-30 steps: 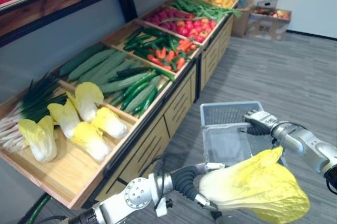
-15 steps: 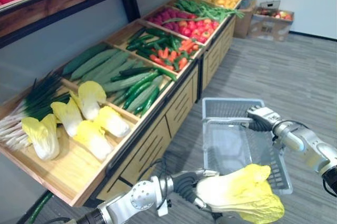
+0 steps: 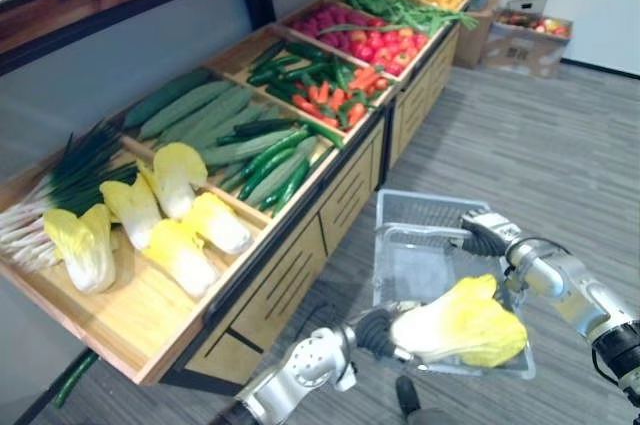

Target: Pick vegetable in the basket

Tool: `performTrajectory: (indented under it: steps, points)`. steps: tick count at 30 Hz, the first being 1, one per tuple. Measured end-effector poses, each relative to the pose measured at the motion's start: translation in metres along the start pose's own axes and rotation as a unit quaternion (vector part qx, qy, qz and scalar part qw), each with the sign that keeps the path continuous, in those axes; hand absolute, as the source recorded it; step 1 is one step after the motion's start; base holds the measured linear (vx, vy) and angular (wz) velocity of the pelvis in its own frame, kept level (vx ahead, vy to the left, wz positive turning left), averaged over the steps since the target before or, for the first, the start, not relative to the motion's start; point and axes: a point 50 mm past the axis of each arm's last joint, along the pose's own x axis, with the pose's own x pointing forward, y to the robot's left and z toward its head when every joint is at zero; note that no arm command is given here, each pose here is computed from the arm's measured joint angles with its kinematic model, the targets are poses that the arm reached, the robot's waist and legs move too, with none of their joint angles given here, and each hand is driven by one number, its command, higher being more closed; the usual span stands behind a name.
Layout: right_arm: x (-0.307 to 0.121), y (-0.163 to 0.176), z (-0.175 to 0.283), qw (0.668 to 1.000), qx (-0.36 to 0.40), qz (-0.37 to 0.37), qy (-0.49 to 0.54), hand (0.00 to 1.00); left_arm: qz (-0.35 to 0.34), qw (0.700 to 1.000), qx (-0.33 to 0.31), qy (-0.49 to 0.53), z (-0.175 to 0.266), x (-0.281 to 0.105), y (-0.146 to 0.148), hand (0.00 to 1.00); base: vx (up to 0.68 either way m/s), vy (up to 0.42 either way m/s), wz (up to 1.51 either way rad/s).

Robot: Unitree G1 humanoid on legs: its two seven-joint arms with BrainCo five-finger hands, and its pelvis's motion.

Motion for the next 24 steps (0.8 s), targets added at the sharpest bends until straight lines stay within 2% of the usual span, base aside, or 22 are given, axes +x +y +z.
performTrajectory:
  steps: [8,9,15,24]
  points:
    - [-0.002,-0.007,-0.014,0.999,0.022,-0.019,0.039,1.00,0.048,0.997,0.054,0.032,-0.001,0.022,0.008,1.00,-0.03,0.035,0.05]
    - [-0.003,-0.009,-0.015,0.999,0.022,-0.023,0.042,1.00,0.050,0.996,0.065,0.036,0.000,0.024,0.010,0.00,-0.05,0.025,0.06]
    - [-0.004,-0.011,-0.018,0.998,0.025,-0.023,0.053,1.00,0.061,0.991,0.108,0.051,-0.001,0.030,0.014,0.00,-0.02,0.016,0.05]
    - [-0.008,-0.013,-0.029,0.996,0.032,-0.027,0.075,1.00,0.065,0.989,0.128,0.044,0.005,0.036,0.020,0.00,-0.01,0.027,0.01]
